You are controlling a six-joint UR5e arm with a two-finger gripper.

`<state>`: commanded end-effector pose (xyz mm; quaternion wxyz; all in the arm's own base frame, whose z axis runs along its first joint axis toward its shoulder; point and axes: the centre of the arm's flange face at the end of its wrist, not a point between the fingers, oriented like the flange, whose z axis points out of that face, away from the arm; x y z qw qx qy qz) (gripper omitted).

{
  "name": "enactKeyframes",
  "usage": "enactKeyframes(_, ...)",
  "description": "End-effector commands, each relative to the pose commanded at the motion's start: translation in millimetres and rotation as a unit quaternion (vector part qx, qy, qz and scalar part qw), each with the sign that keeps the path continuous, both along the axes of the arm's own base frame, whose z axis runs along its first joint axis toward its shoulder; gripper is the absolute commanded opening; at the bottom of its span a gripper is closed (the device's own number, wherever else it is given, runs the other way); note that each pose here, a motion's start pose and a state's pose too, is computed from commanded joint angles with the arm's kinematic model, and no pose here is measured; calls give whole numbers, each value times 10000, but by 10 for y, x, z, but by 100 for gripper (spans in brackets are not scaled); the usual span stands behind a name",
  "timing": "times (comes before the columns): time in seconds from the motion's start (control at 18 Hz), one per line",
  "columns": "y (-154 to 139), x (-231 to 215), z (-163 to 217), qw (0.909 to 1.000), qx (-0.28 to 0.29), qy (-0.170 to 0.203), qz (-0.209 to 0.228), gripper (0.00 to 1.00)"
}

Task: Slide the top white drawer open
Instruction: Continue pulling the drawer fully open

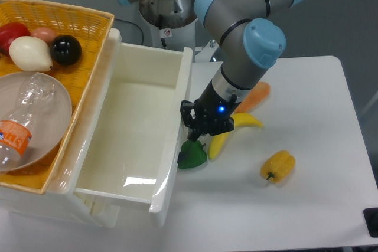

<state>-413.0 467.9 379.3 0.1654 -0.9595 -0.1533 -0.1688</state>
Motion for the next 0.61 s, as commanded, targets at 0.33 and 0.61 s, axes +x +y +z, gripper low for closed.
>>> enactKeyframes(0.33,-16,-29,-1,9999,75,-68,49,26)
enactKeyframes(0.61,-28,-42,11,9997,164,-127,91,44)
